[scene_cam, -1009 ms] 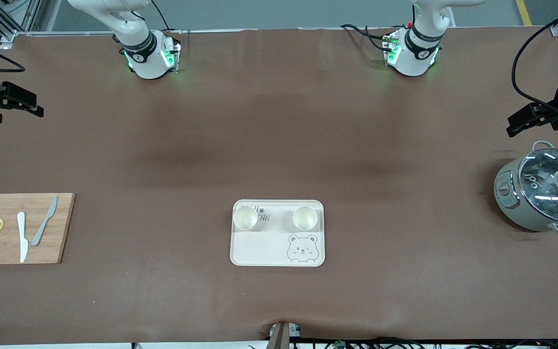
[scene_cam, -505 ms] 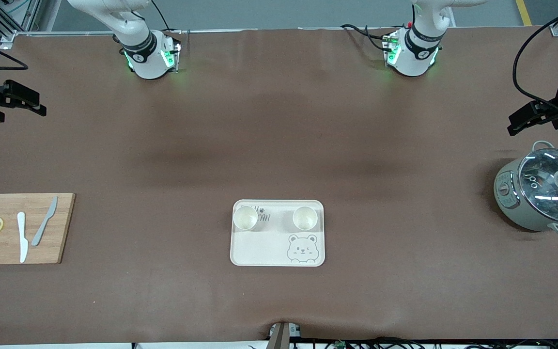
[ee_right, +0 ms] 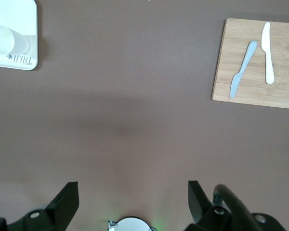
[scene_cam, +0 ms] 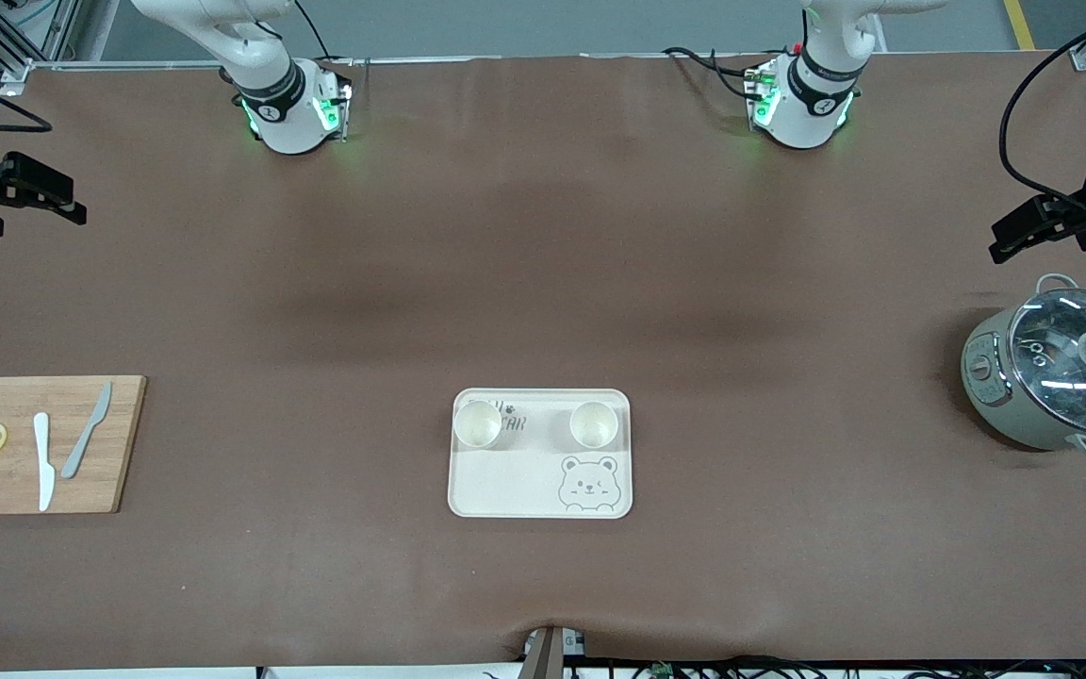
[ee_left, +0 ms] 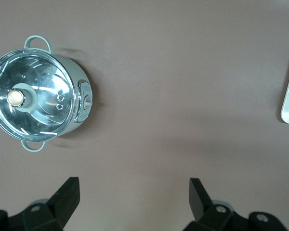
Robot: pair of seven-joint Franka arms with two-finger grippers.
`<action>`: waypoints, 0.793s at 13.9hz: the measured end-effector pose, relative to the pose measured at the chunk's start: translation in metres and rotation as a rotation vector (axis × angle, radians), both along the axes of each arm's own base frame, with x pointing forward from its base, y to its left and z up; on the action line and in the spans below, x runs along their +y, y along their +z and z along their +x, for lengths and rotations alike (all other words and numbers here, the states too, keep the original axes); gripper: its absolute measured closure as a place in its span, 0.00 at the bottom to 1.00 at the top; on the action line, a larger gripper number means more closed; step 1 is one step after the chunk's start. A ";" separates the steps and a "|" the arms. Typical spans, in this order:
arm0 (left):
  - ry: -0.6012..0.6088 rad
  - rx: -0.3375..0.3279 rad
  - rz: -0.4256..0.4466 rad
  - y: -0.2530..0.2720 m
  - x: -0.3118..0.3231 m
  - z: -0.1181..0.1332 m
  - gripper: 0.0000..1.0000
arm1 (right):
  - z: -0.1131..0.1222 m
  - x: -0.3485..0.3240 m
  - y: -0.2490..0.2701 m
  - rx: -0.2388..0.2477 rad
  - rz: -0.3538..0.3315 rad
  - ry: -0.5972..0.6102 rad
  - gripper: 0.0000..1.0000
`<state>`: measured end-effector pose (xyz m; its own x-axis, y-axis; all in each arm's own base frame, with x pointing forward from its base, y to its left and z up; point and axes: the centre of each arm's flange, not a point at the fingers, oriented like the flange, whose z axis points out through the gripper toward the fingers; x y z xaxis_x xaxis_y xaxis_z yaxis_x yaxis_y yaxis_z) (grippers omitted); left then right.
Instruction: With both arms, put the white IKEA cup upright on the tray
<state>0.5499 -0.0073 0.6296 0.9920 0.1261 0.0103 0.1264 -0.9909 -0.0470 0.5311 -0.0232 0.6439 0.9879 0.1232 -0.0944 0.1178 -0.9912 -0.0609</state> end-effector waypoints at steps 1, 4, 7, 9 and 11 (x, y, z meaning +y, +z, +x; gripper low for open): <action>0.001 -0.002 0.000 0.001 0.000 0.000 0.00 | -0.001 0.000 0.001 -0.001 -0.001 -0.009 0.00; 0.000 -0.003 0.000 0.002 0.000 -0.001 0.00 | -0.002 0.002 0.002 0.010 -0.013 -0.128 0.00; -0.007 -0.003 0.000 0.002 -0.003 -0.001 0.00 | -0.002 0.004 0.002 0.012 -0.017 -0.160 0.00; -0.021 -0.003 0.000 0.002 -0.011 -0.001 0.00 | -0.002 0.003 0.002 0.013 -0.018 -0.167 0.00; -0.035 -0.009 0.000 0.005 -0.019 -0.002 0.00 | -0.002 0.003 0.002 0.015 -0.018 -0.171 0.00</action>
<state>0.5482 -0.0259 0.6343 0.9956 0.0916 0.0188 0.0924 -0.9947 -0.0458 0.5287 -0.0201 0.6455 0.9928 -0.0479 -0.1098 -0.0530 -0.9977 -0.0433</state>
